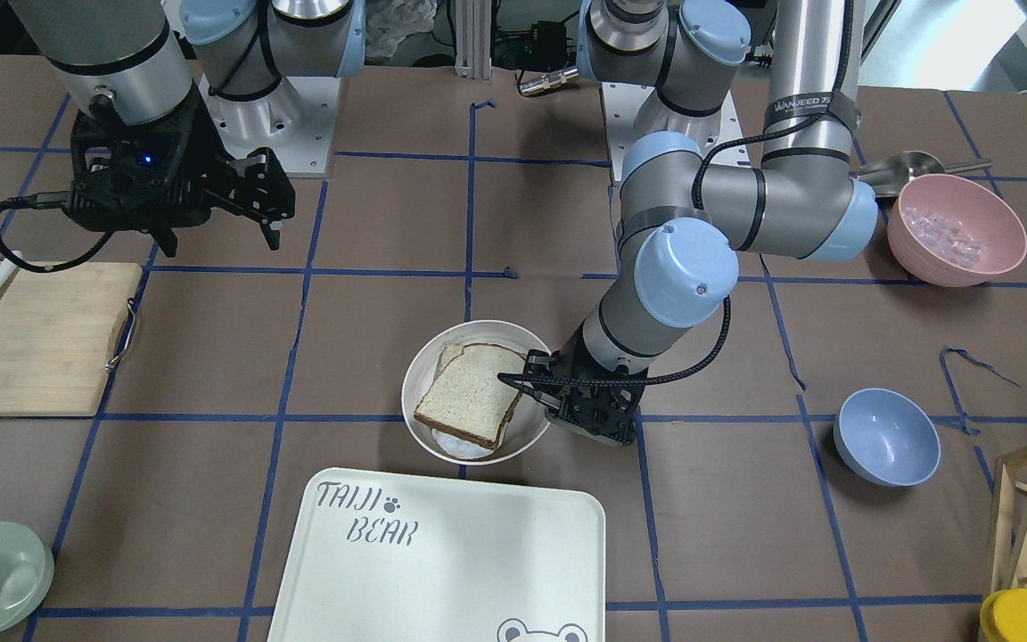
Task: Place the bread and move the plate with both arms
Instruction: 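Slide the plate with the left gripper onto the white bear tray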
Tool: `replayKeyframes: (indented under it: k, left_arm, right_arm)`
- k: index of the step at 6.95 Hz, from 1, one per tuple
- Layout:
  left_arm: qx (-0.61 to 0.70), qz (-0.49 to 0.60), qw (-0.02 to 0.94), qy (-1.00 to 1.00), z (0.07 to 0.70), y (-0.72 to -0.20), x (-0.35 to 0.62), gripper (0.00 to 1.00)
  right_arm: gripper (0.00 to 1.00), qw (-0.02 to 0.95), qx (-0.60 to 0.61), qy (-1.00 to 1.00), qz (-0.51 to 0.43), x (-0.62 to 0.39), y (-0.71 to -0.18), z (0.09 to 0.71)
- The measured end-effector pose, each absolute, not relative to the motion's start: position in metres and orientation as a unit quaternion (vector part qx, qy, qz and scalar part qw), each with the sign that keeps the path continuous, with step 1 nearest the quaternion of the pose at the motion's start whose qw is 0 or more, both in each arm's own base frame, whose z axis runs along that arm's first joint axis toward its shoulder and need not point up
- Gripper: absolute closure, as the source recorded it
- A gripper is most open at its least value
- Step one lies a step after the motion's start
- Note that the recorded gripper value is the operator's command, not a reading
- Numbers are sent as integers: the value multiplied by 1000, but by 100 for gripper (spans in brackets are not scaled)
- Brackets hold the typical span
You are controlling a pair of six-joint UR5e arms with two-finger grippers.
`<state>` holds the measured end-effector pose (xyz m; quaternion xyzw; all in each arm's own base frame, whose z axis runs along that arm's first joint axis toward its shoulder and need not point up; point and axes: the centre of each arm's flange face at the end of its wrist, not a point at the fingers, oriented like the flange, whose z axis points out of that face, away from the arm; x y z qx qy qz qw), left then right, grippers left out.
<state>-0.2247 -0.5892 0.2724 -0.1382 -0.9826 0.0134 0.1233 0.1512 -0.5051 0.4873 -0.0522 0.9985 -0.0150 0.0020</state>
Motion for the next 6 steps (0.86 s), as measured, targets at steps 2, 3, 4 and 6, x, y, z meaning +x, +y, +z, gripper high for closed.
replayKeyframes:
  k: [2,3,4,6]
  left_arm:
    - [-117,38,151,-981,286,-635,-212,100]
    - [-100,44,160,-981,282,-662,-211,100]
    - [-83,47,169,-981,273,-690,-213,100]
    - [-61,48,192,-978,244,-735,-220,100]
  right_arm:
    - [0,2,-52,999,-13,151,-505,487]
    - [0,2,-52,999,-13,151,-505,487]
    - [0,2,-52,999,-13,151,-505,487]
    - [0,2,-53,999,-13,152,-505,486]
